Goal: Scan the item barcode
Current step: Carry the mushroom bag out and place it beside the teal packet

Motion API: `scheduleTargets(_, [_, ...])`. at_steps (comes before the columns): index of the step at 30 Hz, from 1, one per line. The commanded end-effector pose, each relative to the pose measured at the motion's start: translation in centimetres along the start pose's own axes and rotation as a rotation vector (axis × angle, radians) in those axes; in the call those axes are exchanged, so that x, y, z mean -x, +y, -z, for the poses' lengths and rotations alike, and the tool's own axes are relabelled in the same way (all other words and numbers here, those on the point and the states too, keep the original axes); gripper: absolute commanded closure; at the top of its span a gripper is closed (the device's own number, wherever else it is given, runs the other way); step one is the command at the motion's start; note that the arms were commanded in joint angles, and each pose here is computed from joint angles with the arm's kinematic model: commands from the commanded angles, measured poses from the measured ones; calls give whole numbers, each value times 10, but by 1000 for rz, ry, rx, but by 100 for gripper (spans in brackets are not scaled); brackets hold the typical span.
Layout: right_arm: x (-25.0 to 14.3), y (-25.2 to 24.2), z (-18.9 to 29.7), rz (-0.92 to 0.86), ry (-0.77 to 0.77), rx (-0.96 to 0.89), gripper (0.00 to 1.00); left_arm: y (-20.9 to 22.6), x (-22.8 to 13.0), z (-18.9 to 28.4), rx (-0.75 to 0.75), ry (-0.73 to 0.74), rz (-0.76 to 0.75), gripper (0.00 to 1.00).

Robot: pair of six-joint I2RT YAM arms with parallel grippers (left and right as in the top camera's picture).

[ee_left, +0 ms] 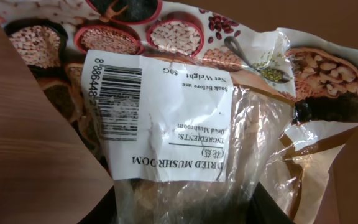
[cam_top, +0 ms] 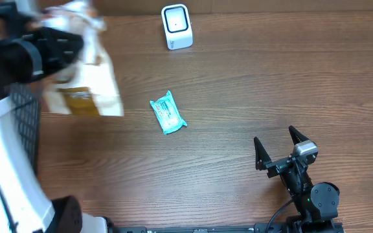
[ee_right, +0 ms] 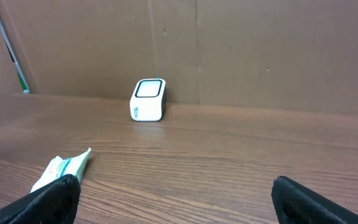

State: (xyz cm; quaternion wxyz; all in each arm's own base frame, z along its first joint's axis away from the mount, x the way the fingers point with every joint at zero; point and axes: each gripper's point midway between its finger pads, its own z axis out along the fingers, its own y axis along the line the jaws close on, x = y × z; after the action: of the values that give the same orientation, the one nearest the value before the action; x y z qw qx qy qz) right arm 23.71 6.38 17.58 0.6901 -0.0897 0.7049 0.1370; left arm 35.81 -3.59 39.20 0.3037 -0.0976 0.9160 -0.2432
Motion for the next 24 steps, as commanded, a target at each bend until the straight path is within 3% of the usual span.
scheduleTargets(1, [-2, -1, 0, -2, -5, -3, 0, -26, -18, -44, 15, 110, -82, 96])
scheduleTargets(10, [-2, -1, 0, -2, -5, -4, 0, -66, -81, -163, 89, 386, -126, 96])
scheduleTargets(15, [-2, -1, 0, -2, -5, -4, 0, -63, -125, -229, 205, 529, 41, 96])
scheduleTargets(24, [-2, -1, 0, -2, -5, -4, 0, -46, -187, -301, 358, 700, 260, 96])
